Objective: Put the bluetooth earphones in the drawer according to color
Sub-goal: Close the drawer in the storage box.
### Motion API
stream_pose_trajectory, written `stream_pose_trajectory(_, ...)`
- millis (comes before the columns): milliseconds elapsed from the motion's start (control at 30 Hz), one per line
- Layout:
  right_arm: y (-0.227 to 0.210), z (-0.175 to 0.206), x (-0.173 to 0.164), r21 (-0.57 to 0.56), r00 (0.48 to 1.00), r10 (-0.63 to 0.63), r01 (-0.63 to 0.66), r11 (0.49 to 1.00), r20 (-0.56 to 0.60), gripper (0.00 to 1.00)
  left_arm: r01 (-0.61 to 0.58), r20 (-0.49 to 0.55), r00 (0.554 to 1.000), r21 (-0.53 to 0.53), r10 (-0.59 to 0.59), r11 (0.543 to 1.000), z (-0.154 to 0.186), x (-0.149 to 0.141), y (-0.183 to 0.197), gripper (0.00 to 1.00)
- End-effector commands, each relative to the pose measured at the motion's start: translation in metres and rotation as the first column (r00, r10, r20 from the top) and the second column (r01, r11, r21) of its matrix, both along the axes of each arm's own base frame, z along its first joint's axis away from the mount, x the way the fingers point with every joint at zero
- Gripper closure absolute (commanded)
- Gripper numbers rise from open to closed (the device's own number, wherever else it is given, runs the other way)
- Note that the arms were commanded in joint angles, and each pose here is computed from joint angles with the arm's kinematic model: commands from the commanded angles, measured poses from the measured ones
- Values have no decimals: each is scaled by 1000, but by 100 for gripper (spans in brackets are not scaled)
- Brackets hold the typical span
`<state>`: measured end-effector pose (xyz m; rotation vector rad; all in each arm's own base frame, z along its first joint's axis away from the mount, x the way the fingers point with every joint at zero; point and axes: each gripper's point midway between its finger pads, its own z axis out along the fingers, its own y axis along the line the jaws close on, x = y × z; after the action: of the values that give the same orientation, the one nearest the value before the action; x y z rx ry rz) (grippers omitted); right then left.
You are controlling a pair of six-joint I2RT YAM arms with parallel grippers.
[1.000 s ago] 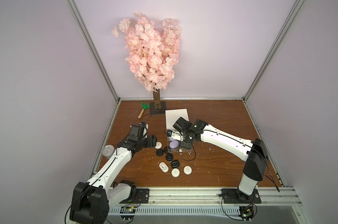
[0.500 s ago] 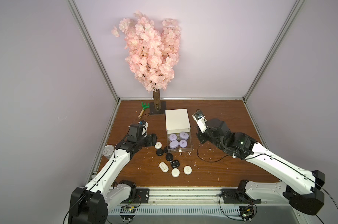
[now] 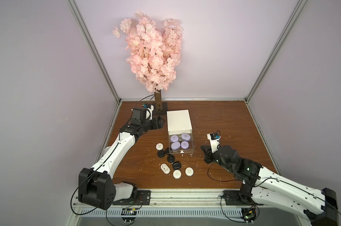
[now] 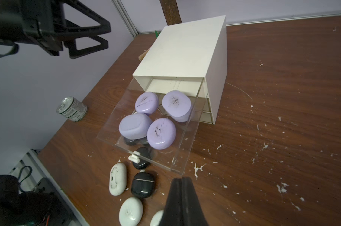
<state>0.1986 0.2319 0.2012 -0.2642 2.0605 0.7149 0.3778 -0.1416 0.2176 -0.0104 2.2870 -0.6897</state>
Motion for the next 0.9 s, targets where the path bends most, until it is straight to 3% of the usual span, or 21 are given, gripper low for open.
stream_pose_trajectory(0, 14, 30, -7, 205, 1000, -7, 3, 979, 19, 100, 3, -29, 1000, -37, -4, 999, -6, 11, -8, 15)
stream_pose_trajectory(167, 25, 20, -18, 183, 1000, 10, -10, 983, 1, 100, 18, -63, 998, -50, -21, 999, -24, 20, -20, 16)
stream_pose_trajectory(433, 32, 9, -31, 156, 999, 20, -16, 988, -25, 100, 50, -56, 997, -86, -55, 995, -26, 23, -34, 16)
stream_pose_trajectory(867, 64, -2, -54, 143, 998, 63, -61, 988, -11, 100, 77, -78, 993, -91, -85, 993, -36, 27, -44, 28)
